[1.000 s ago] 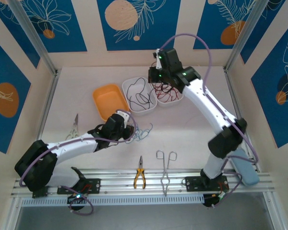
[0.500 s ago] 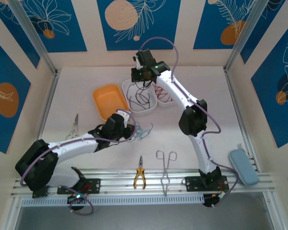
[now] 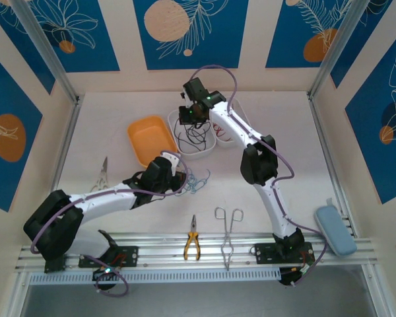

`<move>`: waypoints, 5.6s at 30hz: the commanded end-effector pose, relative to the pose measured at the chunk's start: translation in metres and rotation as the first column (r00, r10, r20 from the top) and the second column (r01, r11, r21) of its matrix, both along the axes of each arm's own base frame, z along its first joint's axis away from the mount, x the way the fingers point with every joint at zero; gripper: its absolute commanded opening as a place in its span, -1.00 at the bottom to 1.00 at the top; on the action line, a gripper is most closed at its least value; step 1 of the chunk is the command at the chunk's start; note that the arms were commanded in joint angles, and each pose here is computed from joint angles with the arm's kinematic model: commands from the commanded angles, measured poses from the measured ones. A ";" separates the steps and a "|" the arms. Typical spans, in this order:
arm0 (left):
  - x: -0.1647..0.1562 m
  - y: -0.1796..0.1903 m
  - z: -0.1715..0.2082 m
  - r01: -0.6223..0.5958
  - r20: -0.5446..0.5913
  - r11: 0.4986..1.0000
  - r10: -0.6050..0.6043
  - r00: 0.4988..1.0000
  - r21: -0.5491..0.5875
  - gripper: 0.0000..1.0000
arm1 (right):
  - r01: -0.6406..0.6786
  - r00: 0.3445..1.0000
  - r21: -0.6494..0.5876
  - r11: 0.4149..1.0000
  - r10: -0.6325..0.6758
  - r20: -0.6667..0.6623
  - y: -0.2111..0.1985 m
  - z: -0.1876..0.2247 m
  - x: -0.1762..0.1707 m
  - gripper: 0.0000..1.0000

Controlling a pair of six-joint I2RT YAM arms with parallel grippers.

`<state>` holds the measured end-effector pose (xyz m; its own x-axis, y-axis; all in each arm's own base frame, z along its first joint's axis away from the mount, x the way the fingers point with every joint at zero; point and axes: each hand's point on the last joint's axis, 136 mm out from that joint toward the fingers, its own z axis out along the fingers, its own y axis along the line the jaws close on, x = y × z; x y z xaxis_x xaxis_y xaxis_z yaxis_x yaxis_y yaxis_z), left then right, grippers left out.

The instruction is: Untangle the cables

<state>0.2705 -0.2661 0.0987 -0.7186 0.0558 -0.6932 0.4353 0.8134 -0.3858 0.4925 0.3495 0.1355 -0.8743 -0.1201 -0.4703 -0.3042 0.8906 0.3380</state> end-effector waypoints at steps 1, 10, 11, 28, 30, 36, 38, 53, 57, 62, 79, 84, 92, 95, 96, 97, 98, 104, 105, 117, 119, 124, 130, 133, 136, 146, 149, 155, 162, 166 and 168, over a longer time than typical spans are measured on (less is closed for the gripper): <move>0.002 -0.002 0.000 -0.002 -0.008 1.000 0.002 1.000 -0.020 -1.00 | 0.007 0.995 0.012 1.000 -0.005 -0.098 0.003 -0.021 -0.014 -1.00; 0.003 -0.002 -0.001 -0.007 -0.012 1.000 0.007 1.000 -0.023 -1.00 | 0.041 0.986 -0.011 0.999 -0.042 -0.161 -0.003 -0.050 -0.017 -1.00; 0.003 -0.003 -0.001 -0.007 -0.011 1.000 0.007 1.000 -0.023 -1.00 | 0.050 0.984 -0.013 0.999 -0.051 -0.170 -0.004 -0.053 -0.018 -1.00; 0.004 -0.004 -0.003 -0.006 -0.015 1.000 0.006 1.000 -0.026 -1.00 | 0.134 0.982 0.153 0.979 -0.111 -0.152 0.013 -0.062 0.006 -1.00; 0.004 -0.004 -0.003 -0.007 -0.013 1.000 0.007 1.000 -0.026 -1.00 | 0.137 0.983 0.177 0.975 -0.112 -0.143 0.014 -0.062 0.011 -1.00; 0.005 -0.003 -0.002 -0.014 -0.010 1.000 0.014 1.000 -0.027 -1.00 | 0.178 0.979 0.201 0.963 -0.153 -0.133 0.010 -0.064 0.022 -0.93; 0.006 -0.003 0.000 -0.018 -0.008 0.999 0.018 1.000 -0.032 -1.00 | 0.180 0.978 0.200 0.963 -0.153 -0.142 0.007 -0.063 0.024 -0.78; 0.007 -0.003 0.011 -0.019 0.013 0.999 0.019 1.000 -0.038 -1.00 | 0.183 0.976 0.010 0.983 -0.181 -0.120 -0.036 0.000 -0.019 -0.18; 0.007 -0.004 0.020 -0.008 0.025 0.999 0.009 1.000 -0.048 -1.00 | 0.172 0.983 0.018 0.985 -0.170 -0.069 -0.044 0.027 -0.039 -0.17; 0.006 -0.011 0.032 0.017 0.029 0.996 -0.015 0.999 -0.082 -1.00 | 0.228 0.973 0.042 0.973 -0.226 -0.055 -0.072 0.046 -0.073 -0.16; 0.001 0.002 0.017 -0.009 0.013 0.999 0.010 1.000 -0.047 -1.00 | 0.377 0.859 -0.143 0.915 -0.403 -0.316 -0.116 -0.059 -0.193 -0.06; -0.005 0.005 0.004 -0.006 -0.019 0.999 0.006 1.000 -0.032 -1.00 | 0.350 0.863 -0.169 0.922 -0.387 -0.325 -0.096 -0.076 -0.184 -0.06; -0.008 0.010 -0.005 -0.011 -0.029 1.000 0.010 1.000 -0.013 -1.00 | 0.314 0.839 -0.273 0.909 -0.401 -0.368 -0.093 -0.111 -0.190 -0.09; -0.008 0.010 -0.007 -0.014 -0.030 1.000 0.014 0.999 -0.008 -1.00 | 0.311 0.835 -0.270 0.911 -0.398 -0.380 -0.092 -0.115 -0.193 -0.13; -0.008 0.011 -0.007 -0.017 -0.031 1.000 0.017 0.999 -0.008 -1.00 | 0.310 0.833 -0.270 0.912 -0.397 -0.385 -0.092 -0.117 -0.194 -0.13; -0.008 0.010 -0.007 -0.017 -0.031 1.000 0.017 0.999 -0.008 -1.00 | 0.309 0.832 -0.274 0.911 -0.399 -0.386 -0.093 -0.118 -0.195 -0.13; -0.008 0.010 -0.007 -0.016 -0.031 1.000 0.016 0.999 -0.009 -1.00 | 0.307 0.831 -0.284 0.908 -0.401 -0.386 -0.095 -0.120 -0.196 -0.13; -0.008 0.012 -0.006 -0.025 -0.029 1.000 0.025 0.999 -0.004 -1.00 | 0.283 0.827 -0.317 0.905 -0.398 -0.397 -0.100 -0.130 -0.201 -0.29; -0.008 0.013 -0.006 -0.029 -0.028 1.000 0.029 0.999 -0.004 -1.00 | 0.281 0.828 -0.321 0.905 -0.397 -0.396 -0.100 -0.130 -0.201 -0.31; -0.007 0.033 0.015 -0.085 0.040 0.996 0.084 0.996 0.023 -1.00 | 0.320 0.823 -0.352 0.880 -0.442 -0.356 -0.135 -0.126 -0.199 -0.99; -0.006 0.038 0.019 -0.102 0.058 0.994 0.100 0.993 0.035 -1.00 | 0.332 0.828 -0.350 0.876 -0.449 -0.336 -0.143 -0.120 -0.197 -1.00; -0.005 0.051 0.030 -0.137 0.104 0.988 0.130 0.986 0.070 -1.00 | 0.377 0.815 -0.390 0.840 -0.501 -0.291 -0.175 -0.112 -0.197 -1.00; -0.003 0.077 0.050 -0.224 0.187 0.968 0.201 0.962 0.114 -1.00 | 0.454 0.770 -0.419 0.786 -0.583 -0.259 -0.222 -0.105 -0.205 -1.00; -0.003 0.089 0.071 -0.255 0.259 0.959 0.217 0.941 0.121 -1.00 | 0.494 0.744 -0.411 0.767 -0.617 -0.257 -0.241 -0.103 -0.209 -1.00; -0.005 0.092 0.092 -0.239 0.313 0.964 0.193 0.930 0.119 -1.00 | 0.515 0.738 -0.404 0.756 -0.631 -0.240 -0.253 -0.096 -0.210 -1.00; -0.007 0.122 0.123 -0.335 0.412 0.930 0.248 0.877 0.154 -1.00 | 0.587 0.696 -0.396 0.706 -0.690 -0.198 -0.294 -0.082 -0.211 -1.00; -0.008 0.131 0.130 -0.363 0.434 0.918 0.266 0.861 0.157 -1.00 | 0.609 0.677 -0.396 0.687 -0.711 -0.193 -0.307 -0.082 -0.213 -1.00; -0.010 0.139 0.137 -0.374 0.464 0.913 0.265 0.846 0.161 -1.00 | 0.639 0.665 -0.348 0.686 -0.720 -0.200 -0.314 -0.076 -0.214 -1.00; -0.009 0.121 0.131 -0.298 0.439 0.940 0.201 0.876 0.164 -1.00 | 0.610 0.709 -0.322 0.724 -0.680 -0.187 -0.301 -0.062 -0.211 -1.00; -0.009 0.125 0.139 -0.307 0.468 0.934 0.193 0.862 0.181 -1.00 | 0.628 0.696 -0.358 0.691 -0.704 -0.141 -0.316 -0.052 -0.211 -1.00; -0.010 0.124 0.138 -0.290 0.466 0.935 0.167 0.869 0.205 -1.00 | 0.640 0.688 -0.363 0.677 -0.715 -0.121 -0.324 -0.046 -0.210 -1.00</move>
